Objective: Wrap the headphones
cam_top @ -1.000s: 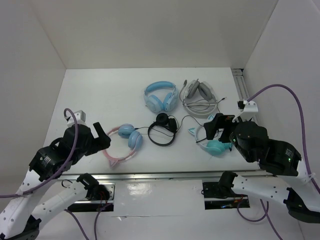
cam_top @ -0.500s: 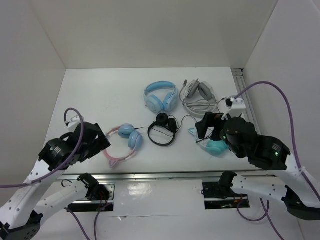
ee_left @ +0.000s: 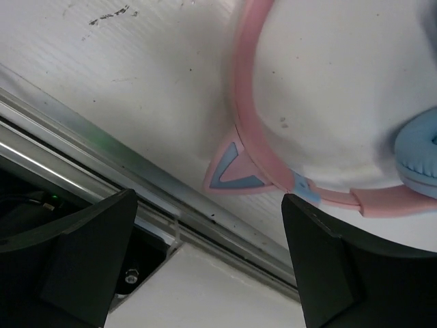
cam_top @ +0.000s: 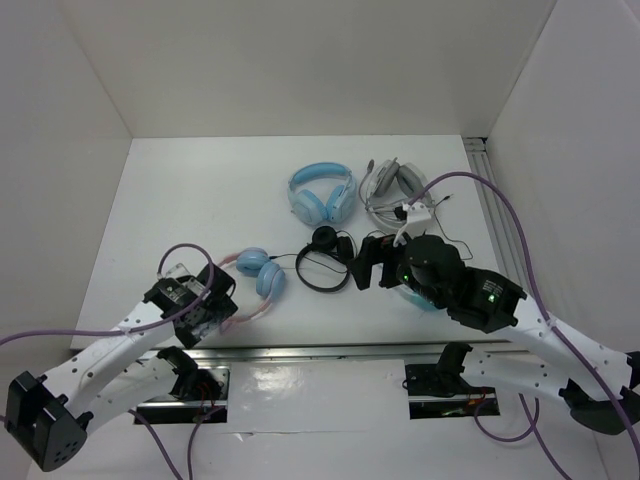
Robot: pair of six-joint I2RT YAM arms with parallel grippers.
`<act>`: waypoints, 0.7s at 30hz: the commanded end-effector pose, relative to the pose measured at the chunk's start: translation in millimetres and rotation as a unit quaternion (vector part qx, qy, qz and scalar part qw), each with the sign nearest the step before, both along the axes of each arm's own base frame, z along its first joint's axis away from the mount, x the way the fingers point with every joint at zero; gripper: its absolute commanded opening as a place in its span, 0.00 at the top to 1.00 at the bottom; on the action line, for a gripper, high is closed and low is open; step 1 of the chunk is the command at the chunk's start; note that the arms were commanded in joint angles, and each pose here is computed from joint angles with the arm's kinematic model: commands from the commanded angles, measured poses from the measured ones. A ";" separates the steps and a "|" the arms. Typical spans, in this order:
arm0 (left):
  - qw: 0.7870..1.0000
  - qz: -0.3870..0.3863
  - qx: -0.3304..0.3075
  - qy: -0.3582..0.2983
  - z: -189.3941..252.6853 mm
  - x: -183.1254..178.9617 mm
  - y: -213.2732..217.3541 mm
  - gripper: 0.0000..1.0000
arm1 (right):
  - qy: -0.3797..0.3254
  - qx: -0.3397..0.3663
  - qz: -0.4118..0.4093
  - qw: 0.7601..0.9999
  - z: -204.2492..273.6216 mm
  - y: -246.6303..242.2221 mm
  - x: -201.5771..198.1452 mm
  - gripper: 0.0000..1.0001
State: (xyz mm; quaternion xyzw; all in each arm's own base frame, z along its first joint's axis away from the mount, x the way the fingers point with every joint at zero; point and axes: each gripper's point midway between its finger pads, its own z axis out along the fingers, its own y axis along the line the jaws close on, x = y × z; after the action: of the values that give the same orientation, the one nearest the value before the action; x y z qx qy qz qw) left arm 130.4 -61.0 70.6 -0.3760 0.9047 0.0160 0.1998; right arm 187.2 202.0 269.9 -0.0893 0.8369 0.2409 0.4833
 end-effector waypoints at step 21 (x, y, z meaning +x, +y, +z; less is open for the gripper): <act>0.991 0.083 0.094 -0.054 -28.0 51.7 24.4 0.06 | -0.037 0.076 0.089 0.992 15.8 19.4 -21.8 0.00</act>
State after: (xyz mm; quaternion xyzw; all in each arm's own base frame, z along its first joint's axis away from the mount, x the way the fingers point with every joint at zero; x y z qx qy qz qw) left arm 167.1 -44.1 37.8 -0.4126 0.8705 0.0946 0.2512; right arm 165.3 211.8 269.2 -0.1290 0.8106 0.3120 0.4786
